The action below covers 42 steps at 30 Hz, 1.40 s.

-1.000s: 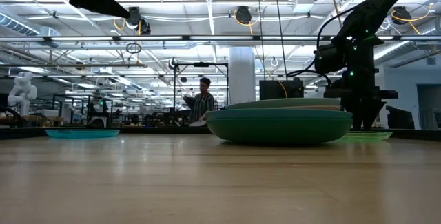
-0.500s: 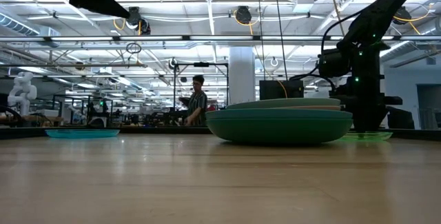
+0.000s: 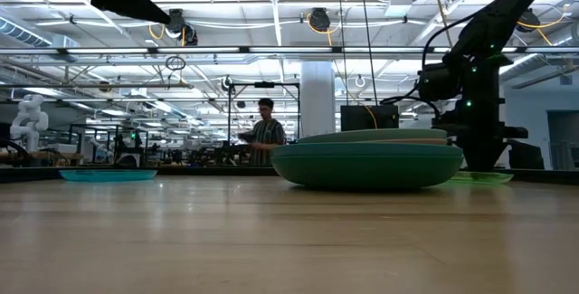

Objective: Stack plastic plates
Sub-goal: Stack the green plate on top of the orange plate

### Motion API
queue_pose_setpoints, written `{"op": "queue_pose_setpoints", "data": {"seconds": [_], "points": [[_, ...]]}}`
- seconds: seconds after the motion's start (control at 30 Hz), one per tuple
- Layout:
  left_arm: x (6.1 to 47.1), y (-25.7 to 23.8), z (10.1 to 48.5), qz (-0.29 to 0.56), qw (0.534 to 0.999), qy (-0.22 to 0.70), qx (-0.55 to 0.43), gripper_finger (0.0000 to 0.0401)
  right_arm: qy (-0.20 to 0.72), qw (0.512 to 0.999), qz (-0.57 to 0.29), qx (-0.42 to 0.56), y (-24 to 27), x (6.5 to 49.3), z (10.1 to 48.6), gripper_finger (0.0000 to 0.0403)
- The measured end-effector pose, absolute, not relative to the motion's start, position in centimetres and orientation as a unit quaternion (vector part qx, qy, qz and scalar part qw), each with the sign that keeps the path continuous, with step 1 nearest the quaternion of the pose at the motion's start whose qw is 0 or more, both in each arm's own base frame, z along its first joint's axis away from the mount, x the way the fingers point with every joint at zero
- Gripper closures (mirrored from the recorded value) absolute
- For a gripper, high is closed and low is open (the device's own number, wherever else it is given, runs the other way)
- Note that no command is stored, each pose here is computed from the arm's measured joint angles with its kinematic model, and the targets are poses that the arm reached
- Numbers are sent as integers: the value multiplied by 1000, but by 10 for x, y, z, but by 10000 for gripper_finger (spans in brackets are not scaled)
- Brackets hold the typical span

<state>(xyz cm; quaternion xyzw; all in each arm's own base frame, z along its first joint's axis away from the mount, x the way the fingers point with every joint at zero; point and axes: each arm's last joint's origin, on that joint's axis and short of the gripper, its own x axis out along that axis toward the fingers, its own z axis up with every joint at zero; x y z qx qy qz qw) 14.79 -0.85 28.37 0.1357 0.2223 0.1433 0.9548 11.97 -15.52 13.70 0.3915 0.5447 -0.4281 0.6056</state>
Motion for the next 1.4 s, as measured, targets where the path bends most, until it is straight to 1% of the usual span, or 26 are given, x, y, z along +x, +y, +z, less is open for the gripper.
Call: {"op": "queue_pose_setpoints", "data": {"seconds": [0.17, 0.67, 0.83, 1.13, 1.4], "points": [[148, -8, 284, 143, 955, 222, 136, 366, 530, 618, -432, 388, -154, 119, 142, 365], [148, -8, 284, 143, 955, 222, 136, 366, 517, 630, -435, 383, -157, 121, 150, 394], [148, -8, 284, 143, 955, 222, 136, 366, 494, 651, -440, 373, -167, 129, 167, 400], [148, -8, 284, 143, 955, 221, 136, 366, 442, 695, -448, 348, -188, 145, 211, 400], [148, -8, 284, 143, 955, 221, 136, 366, 406, 718, -453, 337, -199, 153, 244, 401]]}}
